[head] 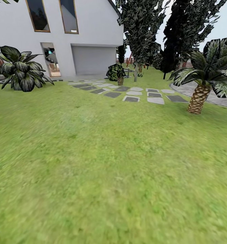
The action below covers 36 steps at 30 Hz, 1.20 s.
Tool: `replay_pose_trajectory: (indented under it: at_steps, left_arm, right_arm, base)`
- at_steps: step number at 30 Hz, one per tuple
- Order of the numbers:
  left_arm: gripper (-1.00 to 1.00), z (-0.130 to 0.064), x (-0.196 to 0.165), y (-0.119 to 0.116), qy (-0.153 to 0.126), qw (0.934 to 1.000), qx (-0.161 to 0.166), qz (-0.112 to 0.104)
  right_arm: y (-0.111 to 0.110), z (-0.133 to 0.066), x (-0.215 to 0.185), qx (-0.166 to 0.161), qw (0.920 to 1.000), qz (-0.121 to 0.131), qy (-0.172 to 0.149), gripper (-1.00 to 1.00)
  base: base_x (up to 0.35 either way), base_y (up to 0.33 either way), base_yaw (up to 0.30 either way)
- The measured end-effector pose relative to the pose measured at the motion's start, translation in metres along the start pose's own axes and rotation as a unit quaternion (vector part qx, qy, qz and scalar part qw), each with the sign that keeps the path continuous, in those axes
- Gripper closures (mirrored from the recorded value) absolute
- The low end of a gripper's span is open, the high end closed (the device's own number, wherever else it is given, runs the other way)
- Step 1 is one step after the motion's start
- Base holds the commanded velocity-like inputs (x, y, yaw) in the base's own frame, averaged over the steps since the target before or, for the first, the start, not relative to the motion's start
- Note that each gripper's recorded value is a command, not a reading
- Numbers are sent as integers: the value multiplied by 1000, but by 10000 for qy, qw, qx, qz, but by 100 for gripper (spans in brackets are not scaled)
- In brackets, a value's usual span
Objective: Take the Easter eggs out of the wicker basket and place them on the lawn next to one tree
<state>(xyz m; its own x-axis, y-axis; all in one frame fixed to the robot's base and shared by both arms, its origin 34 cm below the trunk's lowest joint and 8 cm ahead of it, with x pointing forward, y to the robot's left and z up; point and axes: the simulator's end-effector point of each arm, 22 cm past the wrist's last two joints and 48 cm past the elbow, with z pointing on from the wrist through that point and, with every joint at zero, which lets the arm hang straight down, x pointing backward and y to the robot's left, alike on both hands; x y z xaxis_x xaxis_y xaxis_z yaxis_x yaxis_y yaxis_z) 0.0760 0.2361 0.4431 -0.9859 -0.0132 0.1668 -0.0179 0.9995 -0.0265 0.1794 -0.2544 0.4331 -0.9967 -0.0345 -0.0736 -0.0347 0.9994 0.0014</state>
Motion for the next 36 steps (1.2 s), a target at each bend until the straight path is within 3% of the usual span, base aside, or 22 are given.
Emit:
replay_pose_trajectory:
  at_steps: [36]
  left_arm:
    - [-100, 0, 0, 0, 0, 10000, 0, 0]
  right_arm:
    - [0, 0, 0, -2, 10000, 1, 1, -100]
  base:
    - [325, 0, 0]
